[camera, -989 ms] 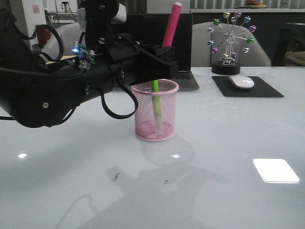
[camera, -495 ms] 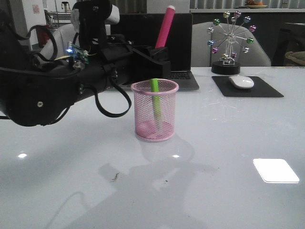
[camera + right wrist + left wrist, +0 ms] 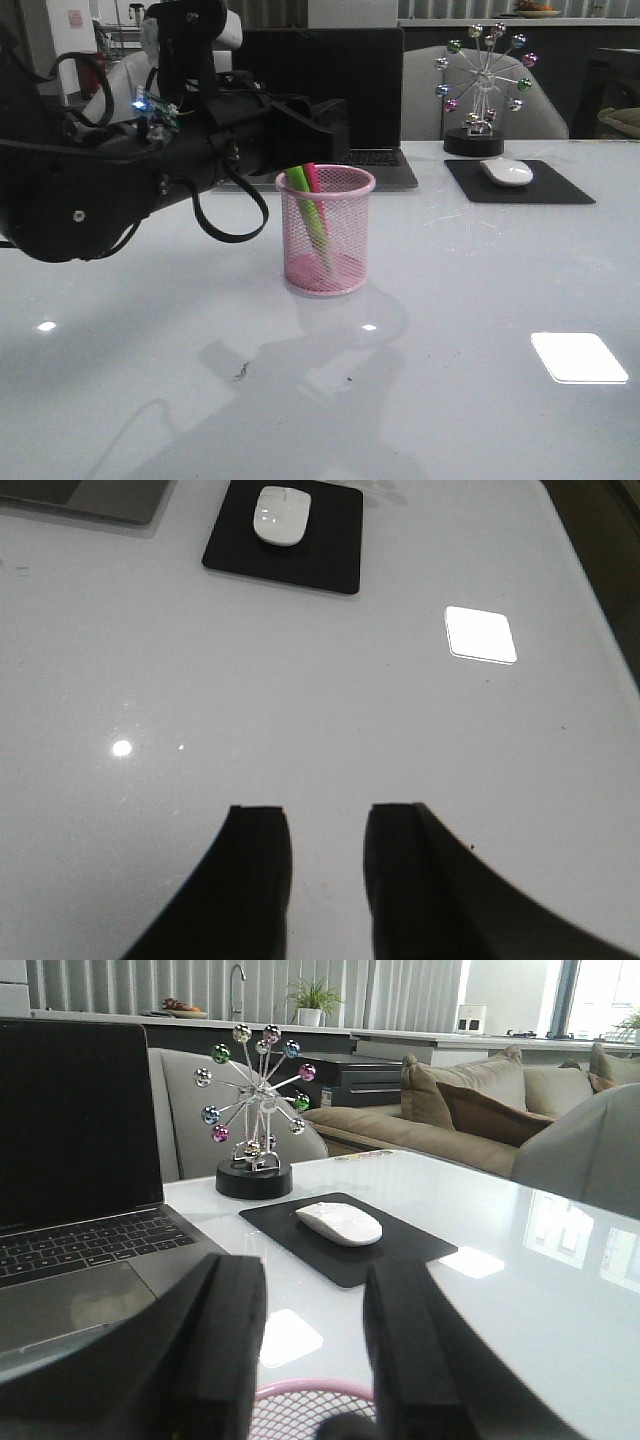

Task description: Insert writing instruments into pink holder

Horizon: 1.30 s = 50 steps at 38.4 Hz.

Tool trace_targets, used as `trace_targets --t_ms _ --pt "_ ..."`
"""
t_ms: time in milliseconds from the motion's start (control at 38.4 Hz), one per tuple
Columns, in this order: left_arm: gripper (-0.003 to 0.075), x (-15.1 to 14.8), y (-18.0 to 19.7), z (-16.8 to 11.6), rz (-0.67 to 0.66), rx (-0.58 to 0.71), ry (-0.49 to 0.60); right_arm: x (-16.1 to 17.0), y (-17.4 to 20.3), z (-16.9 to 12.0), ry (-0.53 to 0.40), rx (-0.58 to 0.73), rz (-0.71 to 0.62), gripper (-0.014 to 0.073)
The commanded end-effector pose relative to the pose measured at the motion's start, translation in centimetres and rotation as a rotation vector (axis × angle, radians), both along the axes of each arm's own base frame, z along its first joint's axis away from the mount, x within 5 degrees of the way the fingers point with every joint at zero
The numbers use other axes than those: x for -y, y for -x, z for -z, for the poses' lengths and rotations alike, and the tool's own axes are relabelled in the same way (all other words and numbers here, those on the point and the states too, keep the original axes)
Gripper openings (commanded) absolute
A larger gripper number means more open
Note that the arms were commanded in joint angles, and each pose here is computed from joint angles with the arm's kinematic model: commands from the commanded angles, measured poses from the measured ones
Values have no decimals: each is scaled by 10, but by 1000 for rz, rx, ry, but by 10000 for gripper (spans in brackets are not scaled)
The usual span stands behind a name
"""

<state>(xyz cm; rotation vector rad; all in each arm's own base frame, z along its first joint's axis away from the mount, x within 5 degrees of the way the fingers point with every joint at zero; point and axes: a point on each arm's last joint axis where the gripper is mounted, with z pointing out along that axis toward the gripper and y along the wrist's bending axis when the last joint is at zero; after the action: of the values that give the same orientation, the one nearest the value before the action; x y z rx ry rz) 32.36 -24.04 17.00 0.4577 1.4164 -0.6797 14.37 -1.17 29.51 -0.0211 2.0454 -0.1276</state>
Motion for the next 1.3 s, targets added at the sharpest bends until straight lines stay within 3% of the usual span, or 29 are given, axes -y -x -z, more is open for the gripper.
trace_targets --t_ms 0,156,390,911,1276 --pt "304 -5 6 -51 7 228 202 0 -3 -16 16 113 -5 331" --pt "276 -8 10 -70 8 255 217 0 -3 -16 16 113 -5 331" --pt "276 -21 17 -111 -32 156 109 0 -3 -16 16 112 -5 331" --pt "276 -121 60 -209 -273 44 -153 0 -3 -16 16 112 -5 331" --pt "275 -174 110 -231 -440 5 -272 0 -3 -16 16 112 -5 331"
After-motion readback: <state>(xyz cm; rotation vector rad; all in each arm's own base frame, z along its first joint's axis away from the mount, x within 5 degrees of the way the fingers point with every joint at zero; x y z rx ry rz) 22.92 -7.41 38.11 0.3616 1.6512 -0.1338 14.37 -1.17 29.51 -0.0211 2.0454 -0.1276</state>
